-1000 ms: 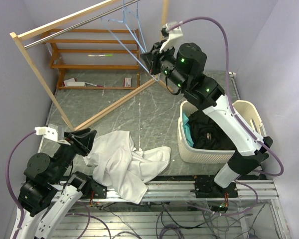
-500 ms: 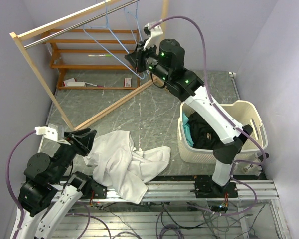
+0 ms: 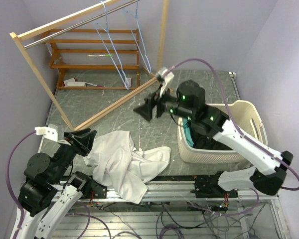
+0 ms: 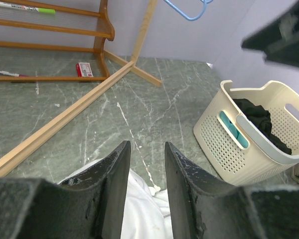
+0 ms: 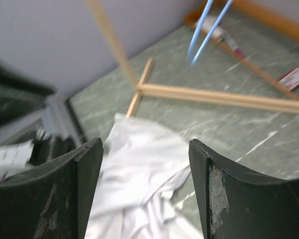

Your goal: Remove the t-shirt from the hanger

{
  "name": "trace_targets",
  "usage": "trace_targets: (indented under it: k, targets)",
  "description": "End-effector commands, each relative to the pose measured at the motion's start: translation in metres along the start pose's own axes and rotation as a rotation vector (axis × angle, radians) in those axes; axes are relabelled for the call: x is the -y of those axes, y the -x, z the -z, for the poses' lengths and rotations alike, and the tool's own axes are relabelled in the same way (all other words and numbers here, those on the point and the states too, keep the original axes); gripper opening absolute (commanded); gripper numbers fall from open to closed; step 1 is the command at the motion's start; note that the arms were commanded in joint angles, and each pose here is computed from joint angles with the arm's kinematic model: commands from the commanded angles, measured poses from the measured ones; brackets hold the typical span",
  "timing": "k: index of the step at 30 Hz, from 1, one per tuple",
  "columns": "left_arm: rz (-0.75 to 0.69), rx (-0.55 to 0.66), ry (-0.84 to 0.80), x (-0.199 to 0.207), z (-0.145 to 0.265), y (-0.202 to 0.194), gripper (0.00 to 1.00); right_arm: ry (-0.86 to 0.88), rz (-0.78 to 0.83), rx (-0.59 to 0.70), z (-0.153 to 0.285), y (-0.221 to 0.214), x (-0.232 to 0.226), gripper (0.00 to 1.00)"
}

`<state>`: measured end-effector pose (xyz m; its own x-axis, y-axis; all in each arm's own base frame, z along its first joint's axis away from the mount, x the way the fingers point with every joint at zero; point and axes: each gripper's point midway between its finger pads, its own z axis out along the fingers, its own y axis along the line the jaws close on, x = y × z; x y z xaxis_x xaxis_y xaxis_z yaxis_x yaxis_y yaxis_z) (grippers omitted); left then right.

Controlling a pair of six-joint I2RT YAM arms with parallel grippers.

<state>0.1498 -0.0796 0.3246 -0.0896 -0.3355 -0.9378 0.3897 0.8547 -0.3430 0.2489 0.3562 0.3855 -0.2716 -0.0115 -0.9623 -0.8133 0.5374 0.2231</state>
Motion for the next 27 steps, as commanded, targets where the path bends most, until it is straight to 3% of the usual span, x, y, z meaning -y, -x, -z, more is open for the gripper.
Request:
trace_targets:
  k: [1, 7, 9, 12, 17, 27]
  targets:
    - [0.013, 0.015, 0.008, 0.000, 0.001, 0.005, 0.44, 0.101, 0.002, -0.183, 0.015, -0.085, -0.036, 0.72]
    - [0.015, 0.019, 0.010, -0.001, 0.002, 0.006, 0.44, 0.128, -0.061, -0.396, 0.018, -0.218, -0.052, 0.88]
    - [0.015, 0.014, 0.012, -0.001, 0.001, 0.005, 0.44, 0.137, -0.091, -0.431, 0.015, -0.247, -0.058, 0.97]
    - [0.015, 0.008, 0.018, -0.002, 0.000, 0.004, 0.44, 0.168, -0.104, -0.478, 0.009, -0.283, -0.077, 1.00]
    - [0.016, 0.004, 0.024, -0.003, -0.001, 0.003, 0.44, 0.135, -0.081, -0.536, -0.011, -0.322, -0.097, 1.00]
    - [0.022, 0.014, 0.035, -0.005, 0.001, 0.005, 0.44, 0.047, -0.131, -0.535, -0.060, -0.347, -0.096, 1.00]
